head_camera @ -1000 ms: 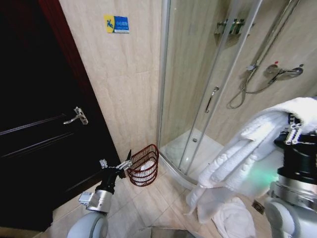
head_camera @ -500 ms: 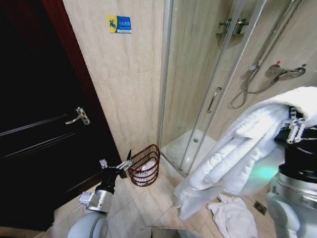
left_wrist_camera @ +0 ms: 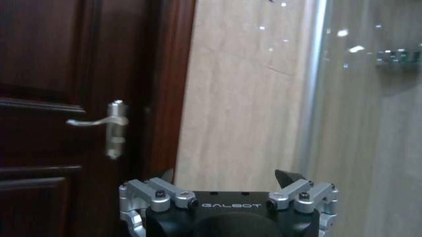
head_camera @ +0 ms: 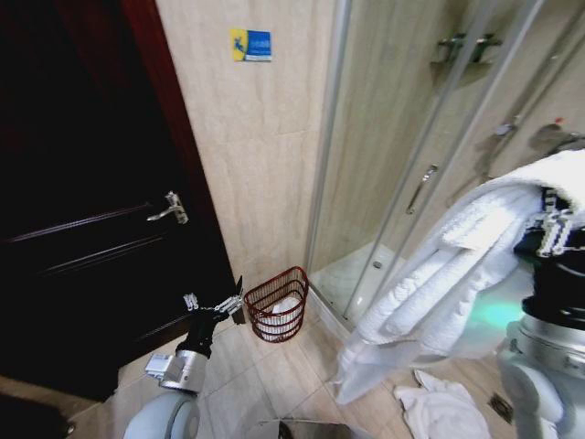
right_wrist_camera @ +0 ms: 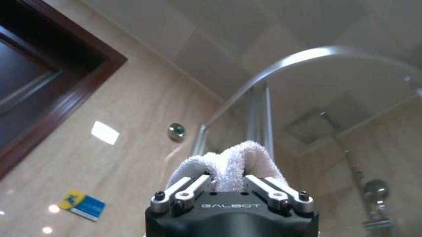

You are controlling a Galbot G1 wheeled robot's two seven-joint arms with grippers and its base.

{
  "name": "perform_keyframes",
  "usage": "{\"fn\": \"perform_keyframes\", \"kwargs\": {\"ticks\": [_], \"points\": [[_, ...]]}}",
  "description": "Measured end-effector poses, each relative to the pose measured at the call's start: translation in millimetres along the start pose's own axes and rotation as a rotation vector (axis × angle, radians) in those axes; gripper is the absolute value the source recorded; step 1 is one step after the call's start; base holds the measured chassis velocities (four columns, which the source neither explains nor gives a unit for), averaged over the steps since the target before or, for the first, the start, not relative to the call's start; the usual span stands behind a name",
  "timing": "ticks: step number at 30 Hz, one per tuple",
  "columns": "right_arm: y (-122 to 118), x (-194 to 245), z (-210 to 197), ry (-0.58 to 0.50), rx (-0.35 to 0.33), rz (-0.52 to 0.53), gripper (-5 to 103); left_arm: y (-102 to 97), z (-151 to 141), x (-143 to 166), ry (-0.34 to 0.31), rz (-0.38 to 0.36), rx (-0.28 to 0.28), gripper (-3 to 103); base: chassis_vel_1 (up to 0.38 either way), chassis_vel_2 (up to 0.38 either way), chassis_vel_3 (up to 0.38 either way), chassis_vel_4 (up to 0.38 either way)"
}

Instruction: Discard the used towel into the hamper.

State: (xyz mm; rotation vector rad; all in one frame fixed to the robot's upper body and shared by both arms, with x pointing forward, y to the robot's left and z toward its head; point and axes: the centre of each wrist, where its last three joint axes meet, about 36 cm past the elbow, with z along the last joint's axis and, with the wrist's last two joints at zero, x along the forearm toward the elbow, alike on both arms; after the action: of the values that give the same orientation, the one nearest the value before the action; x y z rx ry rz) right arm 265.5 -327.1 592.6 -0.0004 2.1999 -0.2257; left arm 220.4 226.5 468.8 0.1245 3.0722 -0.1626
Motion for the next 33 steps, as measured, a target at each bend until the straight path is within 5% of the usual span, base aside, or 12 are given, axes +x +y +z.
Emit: {"fn": "perform_keyframes", "kwargs": {"ticks": [33], "points": [[-8, -40, -8, -0.093, -0.055, -0.048, 9, 0.0, 0, 0, 0.0, 0.0, 0.0, 100, 0.075, 0.073, 0.073, 0.075]]}}
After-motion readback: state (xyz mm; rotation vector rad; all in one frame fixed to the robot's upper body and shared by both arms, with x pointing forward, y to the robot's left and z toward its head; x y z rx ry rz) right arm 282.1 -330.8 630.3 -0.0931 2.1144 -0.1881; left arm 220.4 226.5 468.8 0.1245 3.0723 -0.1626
